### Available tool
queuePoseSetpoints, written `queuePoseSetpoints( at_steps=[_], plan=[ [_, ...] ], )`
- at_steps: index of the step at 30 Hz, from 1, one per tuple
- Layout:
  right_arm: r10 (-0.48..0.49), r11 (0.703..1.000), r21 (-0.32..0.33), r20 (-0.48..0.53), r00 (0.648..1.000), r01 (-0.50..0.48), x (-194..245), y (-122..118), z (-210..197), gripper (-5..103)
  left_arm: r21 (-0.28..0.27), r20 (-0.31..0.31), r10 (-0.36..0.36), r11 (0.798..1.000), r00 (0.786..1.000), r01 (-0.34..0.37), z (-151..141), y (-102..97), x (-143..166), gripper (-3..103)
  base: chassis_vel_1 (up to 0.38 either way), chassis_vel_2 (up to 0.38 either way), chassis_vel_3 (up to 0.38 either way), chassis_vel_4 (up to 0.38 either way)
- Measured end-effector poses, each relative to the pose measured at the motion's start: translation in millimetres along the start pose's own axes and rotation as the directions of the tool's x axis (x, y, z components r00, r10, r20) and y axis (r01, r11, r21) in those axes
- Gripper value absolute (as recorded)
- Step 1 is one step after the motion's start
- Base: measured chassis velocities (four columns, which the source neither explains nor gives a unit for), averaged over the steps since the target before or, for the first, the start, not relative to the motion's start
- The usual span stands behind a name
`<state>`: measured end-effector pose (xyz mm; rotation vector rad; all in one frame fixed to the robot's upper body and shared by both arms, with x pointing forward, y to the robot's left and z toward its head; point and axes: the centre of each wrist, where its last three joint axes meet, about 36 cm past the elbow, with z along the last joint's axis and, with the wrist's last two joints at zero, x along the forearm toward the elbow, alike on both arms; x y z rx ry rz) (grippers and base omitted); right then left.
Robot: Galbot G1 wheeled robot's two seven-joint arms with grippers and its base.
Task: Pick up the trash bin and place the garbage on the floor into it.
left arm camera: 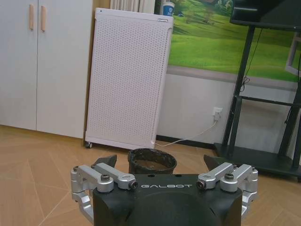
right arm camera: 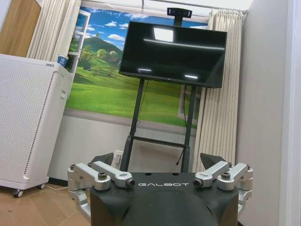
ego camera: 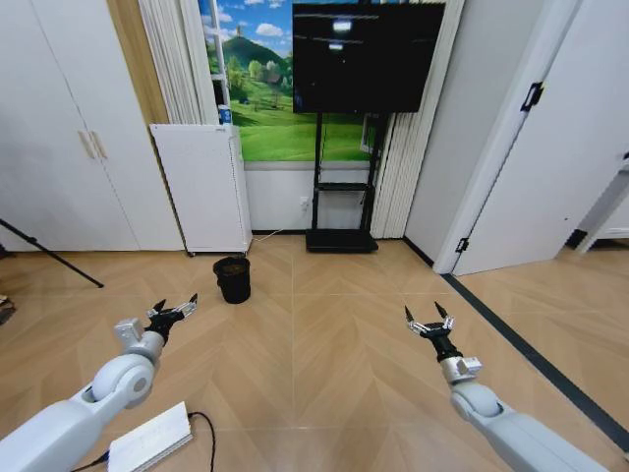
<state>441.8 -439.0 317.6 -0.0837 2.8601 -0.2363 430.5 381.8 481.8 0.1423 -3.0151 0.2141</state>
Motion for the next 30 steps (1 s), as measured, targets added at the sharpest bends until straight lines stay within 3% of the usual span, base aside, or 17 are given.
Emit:
queuePoseSetpoints(
  at_steps=[30],
  plan=[
    [0.001, 1.0, 0.0, 0.0, 1.0, -0.001, 0.1, -0.1, 0.3, 100, -0.001, 0.0, -0.001, 1.0, 1.0, 0.001, 0.2, 0.3, -0.1, 100, 0.0, 0.0, 0.0, 0.0]
  ],
)
